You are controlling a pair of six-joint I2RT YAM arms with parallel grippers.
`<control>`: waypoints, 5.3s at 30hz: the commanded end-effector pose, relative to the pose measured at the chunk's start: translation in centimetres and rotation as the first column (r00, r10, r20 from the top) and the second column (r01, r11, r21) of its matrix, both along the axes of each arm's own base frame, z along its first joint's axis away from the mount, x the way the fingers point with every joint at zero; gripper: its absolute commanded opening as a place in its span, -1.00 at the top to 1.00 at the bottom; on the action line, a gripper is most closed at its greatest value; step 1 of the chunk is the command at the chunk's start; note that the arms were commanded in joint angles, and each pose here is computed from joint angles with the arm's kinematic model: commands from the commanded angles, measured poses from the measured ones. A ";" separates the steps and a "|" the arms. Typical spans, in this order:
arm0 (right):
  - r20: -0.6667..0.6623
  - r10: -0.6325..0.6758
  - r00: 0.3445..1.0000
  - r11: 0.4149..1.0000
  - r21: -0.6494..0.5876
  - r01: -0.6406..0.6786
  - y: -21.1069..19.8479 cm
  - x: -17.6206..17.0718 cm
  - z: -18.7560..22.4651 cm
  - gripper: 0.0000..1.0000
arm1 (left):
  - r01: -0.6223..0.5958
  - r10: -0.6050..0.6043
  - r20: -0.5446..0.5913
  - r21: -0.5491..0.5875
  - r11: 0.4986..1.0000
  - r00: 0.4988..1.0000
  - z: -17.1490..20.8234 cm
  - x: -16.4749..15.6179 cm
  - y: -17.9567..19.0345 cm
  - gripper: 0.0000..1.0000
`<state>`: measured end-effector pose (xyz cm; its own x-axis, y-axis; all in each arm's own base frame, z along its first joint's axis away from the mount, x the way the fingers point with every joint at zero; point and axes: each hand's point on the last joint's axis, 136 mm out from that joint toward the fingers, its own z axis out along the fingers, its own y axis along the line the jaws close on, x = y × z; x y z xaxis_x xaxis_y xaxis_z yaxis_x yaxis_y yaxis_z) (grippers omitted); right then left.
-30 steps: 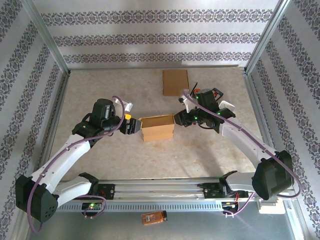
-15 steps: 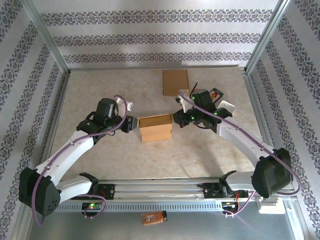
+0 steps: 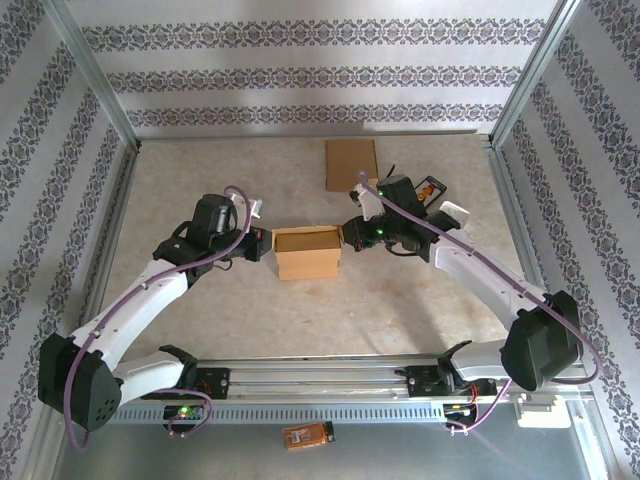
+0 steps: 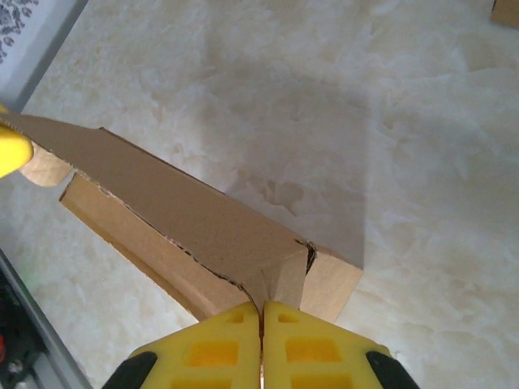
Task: Fold the paper box
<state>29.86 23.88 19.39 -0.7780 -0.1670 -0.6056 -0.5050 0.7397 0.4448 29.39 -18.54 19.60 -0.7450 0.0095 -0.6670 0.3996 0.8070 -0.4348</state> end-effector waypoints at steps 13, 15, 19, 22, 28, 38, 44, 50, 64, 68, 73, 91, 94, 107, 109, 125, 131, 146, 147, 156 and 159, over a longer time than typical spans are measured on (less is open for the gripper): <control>-0.240 -0.132 0.962 0.989 0.035 0.144 0.7 -0.2 0.4 0.82 | -0.017 0.018 0.014 -0.058 0.998 1.000 1.3 0.6 -0.8 1.00; -0.252 -0.123 0.960 0.989 0.050 0.140 1.0 -0.3 0.7 0.81 | -0.019 0.020 0.020 -0.055 0.998 1.000 1.4 0.6 -0.7 1.00; -0.274 -0.120 0.954 0.988 0.056 0.141 1.2 -0.4 0.7 0.80 | -0.022 0.023 0.028 -0.051 0.998 0.999 1.4 0.7 -0.6 1.00; -0.288 -0.119 0.950 0.988 0.060 0.142 1.3 -0.4 0.5 0.80 | -0.021 0.022 0.027 -0.055 0.998 0.999 1.3 0.6 -0.7 1.00; -0.315 -0.125 0.941 0.987 0.055 0.149 1.5 -0.5 -0.3 0.79 | -0.024 0.025 0.023 -0.053 0.998 0.999 1.2 0.6 -0.6 1.00; -0.289 -0.149 0.946 0.989 -0.022 0.149 0.6 -0.7 -1.8 0.79 | -0.027 0.029 0.031 -0.045 0.999 0.999 1.3 0.6 -0.5 1.00; -0.280 -0.154 0.947 0.988 -0.055 0.145 0.4 -1.2 -2.8 0.80 | -0.033 0.035 0.029 -0.061 0.998 0.999 1.5 0.7 -0.6 1.00; -0.279 -0.126 0.952 0.991 -0.071 0.110 1.1 -2.0 -3.8 0.80 | -0.034 0.035 0.015 -0.085 0.996 0.999 1.5 0.8 -0.9 1.00; -0.263 -0.121 0.957 0.992 -0.070 0.107 1.2 -1.8 -3.3 0.80 | -0.068 0.065 -0.032 -0.092 0.993 0.997 1.2 0.9 -0.8 1.00; -0.265 -0.118 0.957 0.992 -0.064 0.105 1.3 -1.8 -3.3 0.80 | -0.074 0.071 -0.042 -0.060 0.996 0.997 0.6 0.9 -0.5 1.00; -0.266 -0.116 0.957 0.993 -0.065 0.102 1.3 -1.9 -3.3 0.79 | -0.081 0.079 -0.072 -0.021 0.996 0.994 -0.6 0.6 0.0 1.00; -0.259 -0.114 0.959 0.993 -0.067 0.100 1.4 -1.8 -3.2 0.79 | -0.086 0.094 -0.115 0.066 0.994 0.989 -3.5 -0.2 1.1 1.00; -0.259 -0.115 0.959 0.992 -0.078 0.098 1.3 -2.0 -3.6 0.79 | -0.092 0.103 -0.138 0.088 0.992 0.985 -4.5 -0.7 1.5 1.00; -0.252 -0.103 0.962 0.993 -0.076 0.086 1.8 -1.9 -4.3 0.50 | -0.100 0.098 -0.066 -0.024 0.995 0.993 -3.9 -1.4 0.9 0.49; -0.231 -0.097 0.968 0.995 -0.051 0.088 2.0 -1.9 -3.1 0.43 | -0.099 0.098 -0.024 -0.045 0.994 0.995 -2.5 -1.4 0.9 0.45; -0.088 -0.205 0.975 0.978 0.012 0.207 0.7 -0.1 2.6 0.32 | -0.308 0.312 -0.007 -0.170 0.936 0.950 3.3 -0.4 2.9 0.46; -0.164 -0.181 0.970 0.980 0.047 0.191 2.6 0.7 1.7 0.42 | -0.330 0.319 -0.089 -0.193 0.924 0.944 2.2 0.9 1.8 0.47; -0.237 -0.203 0.950 0.979 -0.038 0.200 2.2 -0.2 -3.6 0.64 | -0.349 0.295 -0.251 -0.208 0.914 0.922 -3.5 0.0 0.8 0.71; -0.236 -0.207 0.949 0.978 -0.050 0.201 2.0 -0.3 -3.9 0.64 | -0.355 0.304 -0.250 -0.190 0.915 0.919 -4.0 -0.1 1.1 0.71; -0.177 -0.194 0.965 0.977 0.048 0.206 2.4 0.7 0.6 0.51 | -0.370 0.355 -0.108 -0.212 0.904 0.929 -0.5 0.8 2.4 0.23; -0.140 -0.205 0.969 0.975 0.058 0.214 2.1 1.4 1.9 0.41 | -0.380 0.379 -0.048 -0.221 0.898 0.924 1.2 1.3 3.0 0.10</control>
